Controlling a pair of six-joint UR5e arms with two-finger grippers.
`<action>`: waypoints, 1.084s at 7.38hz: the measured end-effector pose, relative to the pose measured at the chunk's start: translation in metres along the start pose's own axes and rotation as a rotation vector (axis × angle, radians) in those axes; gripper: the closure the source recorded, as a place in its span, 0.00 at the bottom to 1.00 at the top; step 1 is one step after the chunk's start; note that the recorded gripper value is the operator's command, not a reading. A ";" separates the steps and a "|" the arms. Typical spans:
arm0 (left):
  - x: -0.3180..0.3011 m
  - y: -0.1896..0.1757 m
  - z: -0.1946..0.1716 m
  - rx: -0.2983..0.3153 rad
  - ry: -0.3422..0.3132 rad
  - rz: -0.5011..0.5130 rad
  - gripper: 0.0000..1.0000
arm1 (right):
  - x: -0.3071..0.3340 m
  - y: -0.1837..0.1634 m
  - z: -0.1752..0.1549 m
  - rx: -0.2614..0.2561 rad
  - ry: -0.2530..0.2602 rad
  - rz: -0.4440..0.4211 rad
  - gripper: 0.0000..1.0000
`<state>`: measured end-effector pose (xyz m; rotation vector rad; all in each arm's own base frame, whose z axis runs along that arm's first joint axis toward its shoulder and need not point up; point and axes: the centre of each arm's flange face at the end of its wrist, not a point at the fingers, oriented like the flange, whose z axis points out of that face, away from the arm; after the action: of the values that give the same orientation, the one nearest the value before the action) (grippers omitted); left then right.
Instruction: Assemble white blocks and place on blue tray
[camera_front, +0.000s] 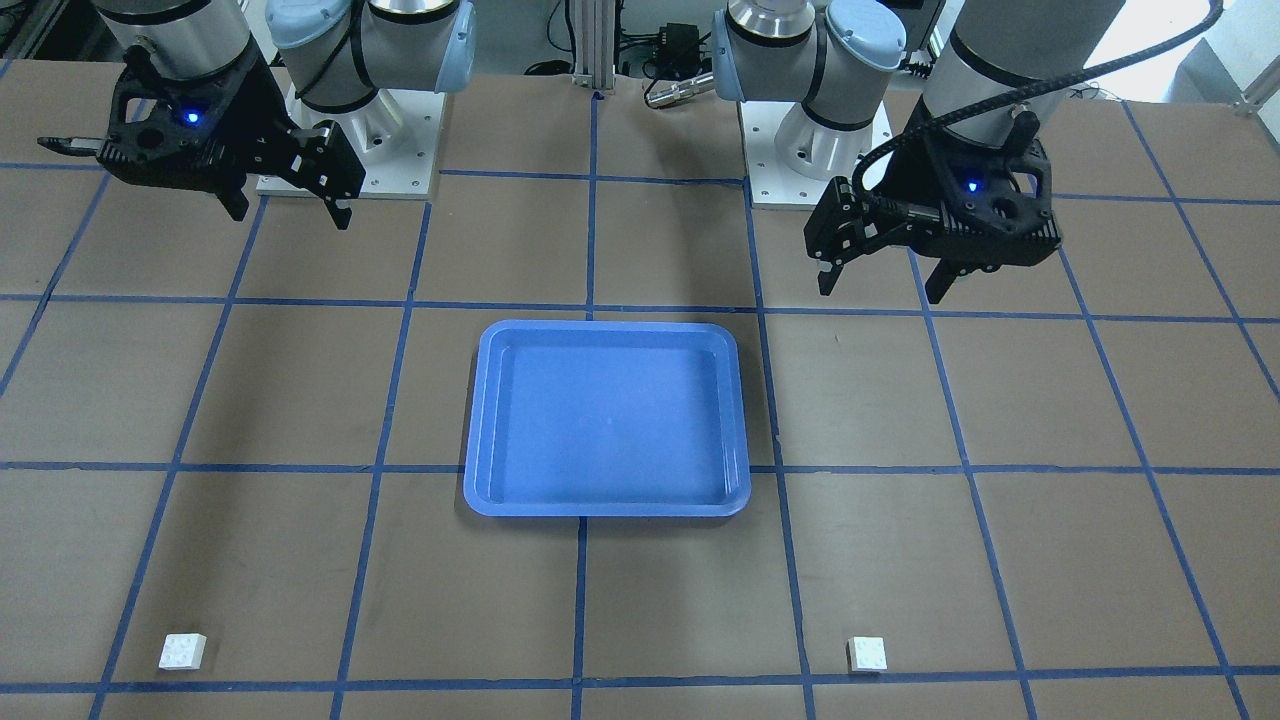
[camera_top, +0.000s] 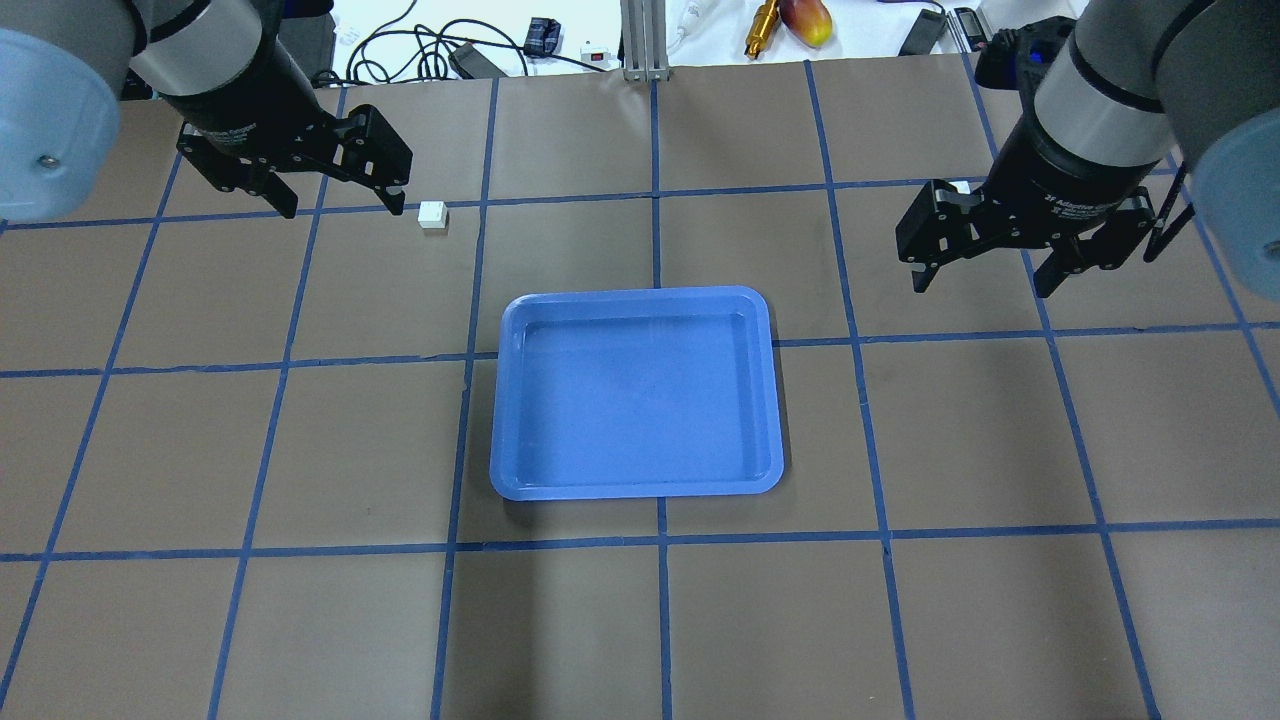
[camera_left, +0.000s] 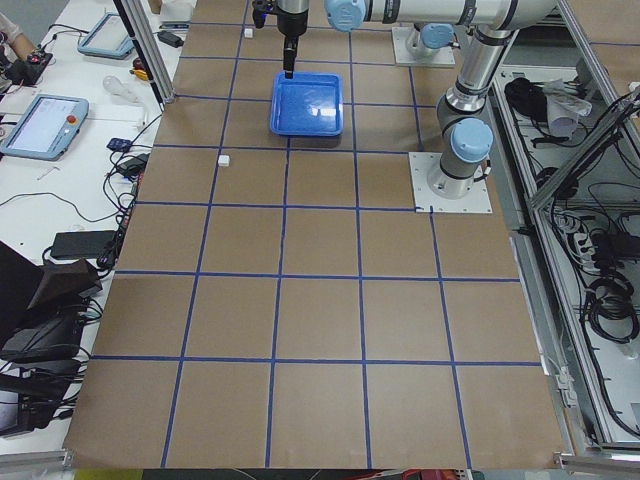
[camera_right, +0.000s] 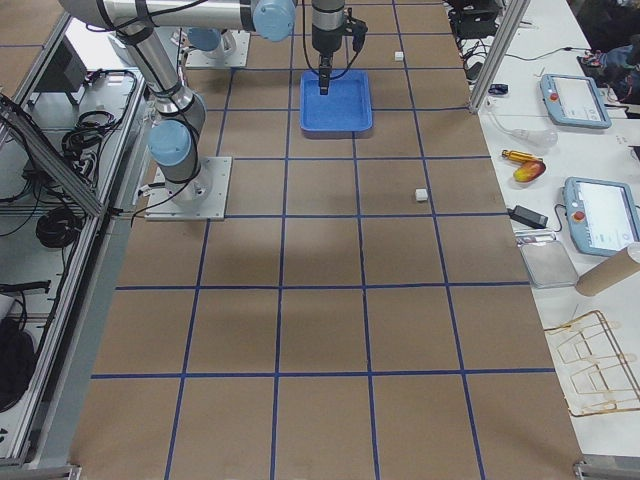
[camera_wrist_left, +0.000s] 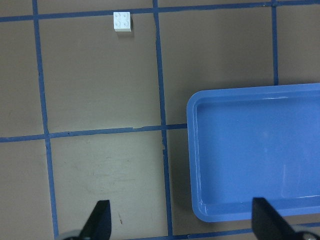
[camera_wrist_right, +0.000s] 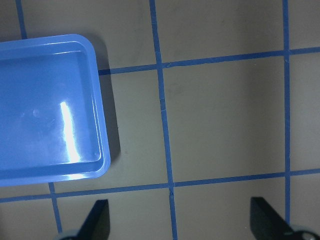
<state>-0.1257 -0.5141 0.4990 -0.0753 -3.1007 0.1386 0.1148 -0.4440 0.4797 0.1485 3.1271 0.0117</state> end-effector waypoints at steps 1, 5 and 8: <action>0.000 0.000 0.000 0.000 0.000 0.000 0.00 | 0.000 0.000 0.000 -0.001 0.001 0.002 0.00; -0.002 -0.001 0.003 -0.006 -0.004 -0.002 0.00 | 0.002 0.000 0.001 -0.004 0.004 0.000 0.00; -0.003 -0.006 0.008 -0.018 -0.002 -0.004 0.00 | 0.002 -0.001 0.002 -0.006 0.005 -0.002 0.00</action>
<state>-0.1235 -0.5213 0.4916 -0.0689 -3.1040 0.1104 0.1131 -0.4446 0.4780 0.1460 3.1314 0.0217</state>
